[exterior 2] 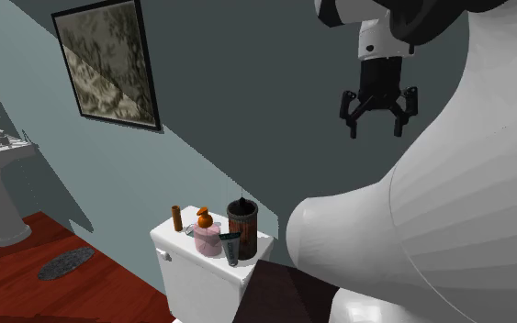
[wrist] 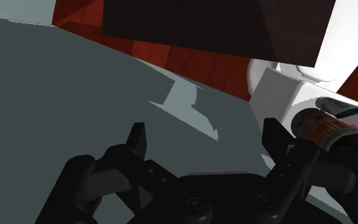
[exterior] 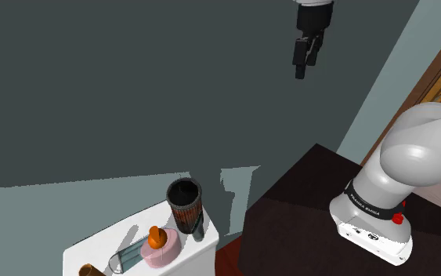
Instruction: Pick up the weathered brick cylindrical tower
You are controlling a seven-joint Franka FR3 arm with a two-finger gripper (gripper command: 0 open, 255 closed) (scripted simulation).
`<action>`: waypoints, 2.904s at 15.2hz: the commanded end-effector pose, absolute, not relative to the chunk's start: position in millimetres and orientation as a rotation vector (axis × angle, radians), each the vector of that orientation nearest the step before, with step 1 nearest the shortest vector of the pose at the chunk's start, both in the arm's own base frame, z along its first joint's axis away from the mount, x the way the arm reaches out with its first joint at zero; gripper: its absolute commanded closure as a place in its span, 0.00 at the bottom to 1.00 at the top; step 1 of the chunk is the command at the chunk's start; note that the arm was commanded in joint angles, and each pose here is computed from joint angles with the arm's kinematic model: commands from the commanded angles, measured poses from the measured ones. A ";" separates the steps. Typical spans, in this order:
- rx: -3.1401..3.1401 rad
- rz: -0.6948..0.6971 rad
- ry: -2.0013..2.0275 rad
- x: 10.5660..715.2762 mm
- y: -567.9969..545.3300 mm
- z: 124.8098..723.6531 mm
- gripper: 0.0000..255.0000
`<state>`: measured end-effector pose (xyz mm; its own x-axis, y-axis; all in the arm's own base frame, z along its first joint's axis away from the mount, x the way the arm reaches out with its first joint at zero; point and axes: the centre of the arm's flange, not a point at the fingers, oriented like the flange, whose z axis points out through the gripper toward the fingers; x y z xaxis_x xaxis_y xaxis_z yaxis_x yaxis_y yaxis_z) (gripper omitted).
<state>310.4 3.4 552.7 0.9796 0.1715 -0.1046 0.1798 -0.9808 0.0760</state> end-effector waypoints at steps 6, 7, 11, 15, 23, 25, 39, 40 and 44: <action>3.071 -0.162 0.106 314.6 52.4 513.5 0.00; 3.076 -0.164 0.072 316.1 62.1 505.7 0.00; 3.093 -0.174 -0.062 324.0 101.2 475.0 0.00; 3.103 -0.184 -0.197 335.2 139.7 444.7 0.00; 3.107 -0.202 -0.470 367.3 214.3 385.2 0.00; 3.104 -0.207 -0.539 377.3 232.2 370.6 0.00; 3.045 -0.234 -0.999 462.1 340.6 275.2 0.00; 3.045 -0.234 -0.999 462.1 340.6 269.9 0.00; 3.045 -0.234 -0.999 462.1 340.6 248.8 0.00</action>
